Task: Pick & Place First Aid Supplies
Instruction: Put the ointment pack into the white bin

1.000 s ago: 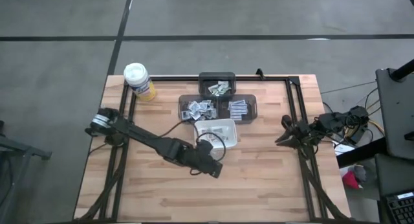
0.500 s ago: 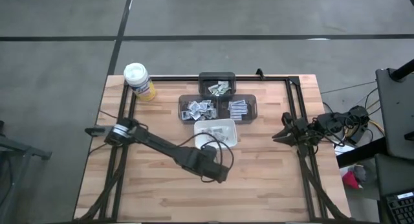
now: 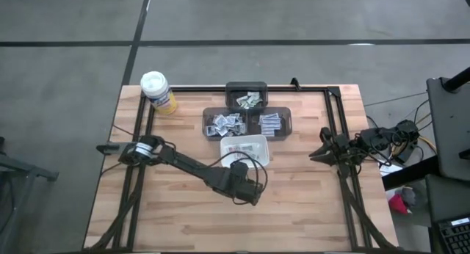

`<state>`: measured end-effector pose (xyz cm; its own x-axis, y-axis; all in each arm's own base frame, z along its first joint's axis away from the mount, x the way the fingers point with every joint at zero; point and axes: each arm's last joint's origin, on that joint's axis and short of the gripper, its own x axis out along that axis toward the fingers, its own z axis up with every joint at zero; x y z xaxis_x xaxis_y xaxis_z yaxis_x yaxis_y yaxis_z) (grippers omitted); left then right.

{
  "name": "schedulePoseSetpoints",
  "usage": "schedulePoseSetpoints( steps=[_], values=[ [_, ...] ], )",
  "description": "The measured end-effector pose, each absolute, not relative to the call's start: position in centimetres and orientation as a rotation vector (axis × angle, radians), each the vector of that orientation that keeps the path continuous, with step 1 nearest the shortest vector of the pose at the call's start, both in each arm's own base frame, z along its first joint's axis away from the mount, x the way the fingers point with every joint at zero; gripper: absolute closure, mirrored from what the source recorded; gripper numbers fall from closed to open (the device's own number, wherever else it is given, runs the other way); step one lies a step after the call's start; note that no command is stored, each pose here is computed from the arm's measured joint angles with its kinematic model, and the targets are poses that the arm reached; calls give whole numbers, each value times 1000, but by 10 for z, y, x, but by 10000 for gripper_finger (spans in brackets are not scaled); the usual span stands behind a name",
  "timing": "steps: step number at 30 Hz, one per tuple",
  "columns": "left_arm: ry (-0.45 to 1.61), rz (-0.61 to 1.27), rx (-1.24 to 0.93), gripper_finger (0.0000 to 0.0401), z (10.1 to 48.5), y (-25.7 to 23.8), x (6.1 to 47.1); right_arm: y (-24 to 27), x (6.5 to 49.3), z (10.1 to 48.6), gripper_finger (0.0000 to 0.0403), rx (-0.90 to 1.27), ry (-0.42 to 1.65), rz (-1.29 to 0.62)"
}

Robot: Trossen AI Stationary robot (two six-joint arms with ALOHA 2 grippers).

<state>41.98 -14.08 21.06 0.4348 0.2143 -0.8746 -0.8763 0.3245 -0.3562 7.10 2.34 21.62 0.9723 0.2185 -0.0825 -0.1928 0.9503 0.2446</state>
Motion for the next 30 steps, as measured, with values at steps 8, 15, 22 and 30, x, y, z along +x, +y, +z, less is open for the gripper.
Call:
schedulePoseSetpoints(
  steps=[8,15,22,30],
  values=[
    [867,841,-962,220,200,-135,424,23,71,216,351,238,109,210],
    [907,852,-956,220,186,-136,427,23,71,216,351,238,109,210],
    [902,866,-951,220,184,-132,427,23,71,216,351,238,110,210],
    [909,883,-947,220,179,-129,426,23,71,216,351,238,110,210]
  ],
)
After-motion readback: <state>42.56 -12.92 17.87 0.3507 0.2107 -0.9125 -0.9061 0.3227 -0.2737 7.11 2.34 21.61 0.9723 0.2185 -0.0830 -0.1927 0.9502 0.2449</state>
